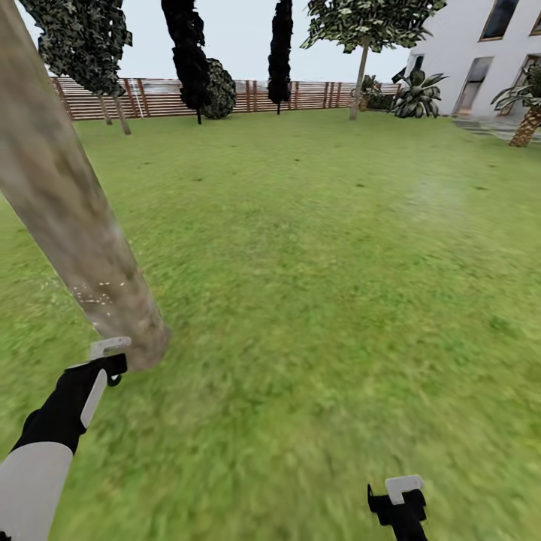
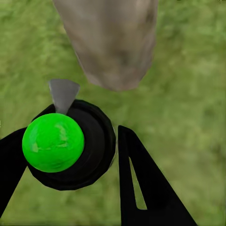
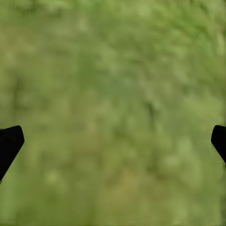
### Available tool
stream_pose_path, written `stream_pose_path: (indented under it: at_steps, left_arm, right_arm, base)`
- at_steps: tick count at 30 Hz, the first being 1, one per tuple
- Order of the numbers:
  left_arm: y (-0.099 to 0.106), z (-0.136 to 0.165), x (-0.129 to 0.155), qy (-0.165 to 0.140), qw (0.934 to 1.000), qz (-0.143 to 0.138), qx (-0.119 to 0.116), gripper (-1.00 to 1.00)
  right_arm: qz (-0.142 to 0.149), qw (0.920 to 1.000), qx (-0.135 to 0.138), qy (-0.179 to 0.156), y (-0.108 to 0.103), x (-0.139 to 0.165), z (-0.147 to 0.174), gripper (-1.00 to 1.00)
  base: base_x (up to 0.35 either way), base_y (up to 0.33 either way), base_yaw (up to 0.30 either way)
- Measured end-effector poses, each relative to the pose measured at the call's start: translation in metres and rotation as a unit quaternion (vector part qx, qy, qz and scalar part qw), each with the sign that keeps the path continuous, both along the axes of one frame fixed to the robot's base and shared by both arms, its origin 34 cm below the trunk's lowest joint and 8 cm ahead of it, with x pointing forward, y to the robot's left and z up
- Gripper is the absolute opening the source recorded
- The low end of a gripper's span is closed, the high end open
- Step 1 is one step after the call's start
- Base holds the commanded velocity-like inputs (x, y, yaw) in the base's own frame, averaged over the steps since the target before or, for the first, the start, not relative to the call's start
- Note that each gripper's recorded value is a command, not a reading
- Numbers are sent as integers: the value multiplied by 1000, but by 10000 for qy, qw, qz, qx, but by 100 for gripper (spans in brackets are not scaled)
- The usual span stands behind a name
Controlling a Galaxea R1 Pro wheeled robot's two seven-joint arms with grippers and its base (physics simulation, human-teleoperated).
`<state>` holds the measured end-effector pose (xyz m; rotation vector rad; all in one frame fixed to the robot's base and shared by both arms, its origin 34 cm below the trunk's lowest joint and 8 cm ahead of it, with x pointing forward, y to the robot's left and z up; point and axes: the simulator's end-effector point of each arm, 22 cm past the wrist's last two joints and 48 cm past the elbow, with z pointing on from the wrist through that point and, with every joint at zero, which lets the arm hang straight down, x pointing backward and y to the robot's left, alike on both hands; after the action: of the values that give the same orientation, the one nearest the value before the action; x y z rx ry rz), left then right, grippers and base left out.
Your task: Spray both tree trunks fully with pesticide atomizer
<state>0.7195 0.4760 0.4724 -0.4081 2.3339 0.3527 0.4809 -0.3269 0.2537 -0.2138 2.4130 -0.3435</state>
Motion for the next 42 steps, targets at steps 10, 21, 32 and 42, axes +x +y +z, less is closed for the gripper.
stream_pose_path:
  at_steps: [10, 21, 32, 42]
  left_arm:
    - [30, -14, -20, 41, 9984, 535, 197, -100]
    - [30, -54, -42, 173, 9974, 632, 311, -100]
    - [27, -56, -42, 174, 9975, 628, 275, -100]
    - [27, -55, -42, 176, 9975, 624, 283, -100]
  right_arm:
    - [15, 10000, 3, 3, 1, 0, 0, 100]
    - [24, 10000, 8, 6, 2, 0, -1, 100]
    - [23, 10000, 4, 4, 2, 0, 0, 100]
    - [16, 10000, -5, 3, 0, 0, 0, 100]
  base:
    - [303, -105, 246]
    - [173, -185, 138]
    - [108, -260, 177]
    - [232, -201, 0]
